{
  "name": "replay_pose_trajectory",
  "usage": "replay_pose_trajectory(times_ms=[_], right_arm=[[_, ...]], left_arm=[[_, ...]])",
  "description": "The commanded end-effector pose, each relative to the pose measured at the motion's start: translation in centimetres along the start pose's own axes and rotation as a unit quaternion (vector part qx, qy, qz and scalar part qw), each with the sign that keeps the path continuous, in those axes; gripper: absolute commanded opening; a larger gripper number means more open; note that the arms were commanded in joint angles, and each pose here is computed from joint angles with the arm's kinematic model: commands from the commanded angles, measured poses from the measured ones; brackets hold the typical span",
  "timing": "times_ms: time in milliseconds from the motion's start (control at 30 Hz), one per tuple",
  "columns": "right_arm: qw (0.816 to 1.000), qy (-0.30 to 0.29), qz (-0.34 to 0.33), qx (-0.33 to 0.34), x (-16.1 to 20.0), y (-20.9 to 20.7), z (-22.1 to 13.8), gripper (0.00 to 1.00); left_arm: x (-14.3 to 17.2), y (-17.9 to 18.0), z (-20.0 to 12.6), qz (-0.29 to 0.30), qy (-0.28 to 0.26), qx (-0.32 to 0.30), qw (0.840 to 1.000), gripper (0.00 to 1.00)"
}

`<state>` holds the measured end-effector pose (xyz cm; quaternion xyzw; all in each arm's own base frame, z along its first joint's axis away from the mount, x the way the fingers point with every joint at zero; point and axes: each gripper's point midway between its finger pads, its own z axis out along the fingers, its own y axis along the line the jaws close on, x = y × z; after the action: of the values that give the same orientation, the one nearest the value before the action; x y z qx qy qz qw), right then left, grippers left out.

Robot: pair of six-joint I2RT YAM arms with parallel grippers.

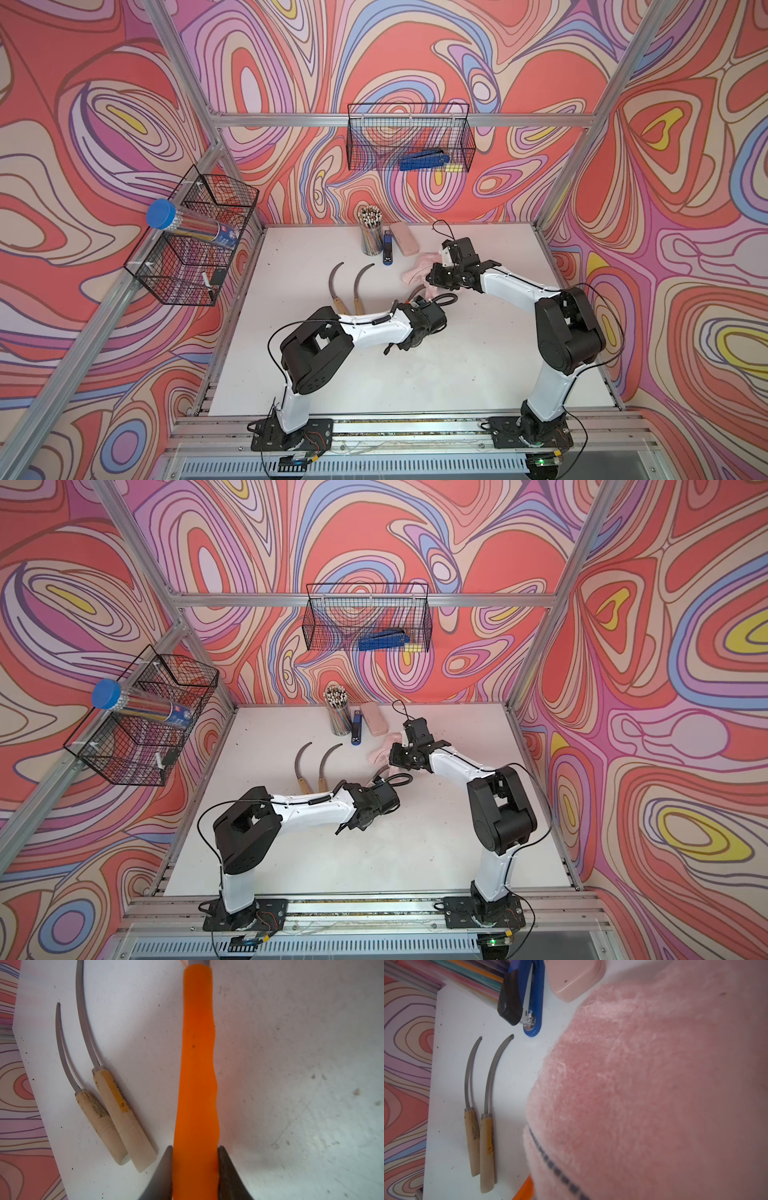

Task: Wipe small sickles with rags
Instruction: Wipe the small sickle.

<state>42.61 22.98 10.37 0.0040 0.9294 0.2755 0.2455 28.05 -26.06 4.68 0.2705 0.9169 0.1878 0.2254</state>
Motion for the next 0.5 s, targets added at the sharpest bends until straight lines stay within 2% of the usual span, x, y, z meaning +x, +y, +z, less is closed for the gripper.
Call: replay_pose_trajectory(times_ms=[0, 133, 333, 467], right_arm=[[0.997, 0.027, -0.028, -0.068, 1.0, 3.3, 0.9, 0.0], [0.996, 0.049, -0.005, -0.077, 2.1, 3.1, 2.1, 0.0], [0.987, 0.12, 0.055, -0.086, 5.0, 1.6, 6.3, 0.0], [0.988, 0.126, 0.061, -0.06, 5.3, 0.5, 7.1, 0.0]], left_arm=[[0.2, 0.7, -0.5, -0.003, 0.001, -0.004, 1.0, 0.0], [0.2, 0.7, -0.5, -0.003, 0.001, -0.004, 1.0, 0.0], [0.1, 0.7, -0.5, -0.003, 0.0, -0.004, 1.0, 0.0], [0.1, 0.7, -0.5, -0.003, 0.0, -0.004, 1.0, 0.0]])
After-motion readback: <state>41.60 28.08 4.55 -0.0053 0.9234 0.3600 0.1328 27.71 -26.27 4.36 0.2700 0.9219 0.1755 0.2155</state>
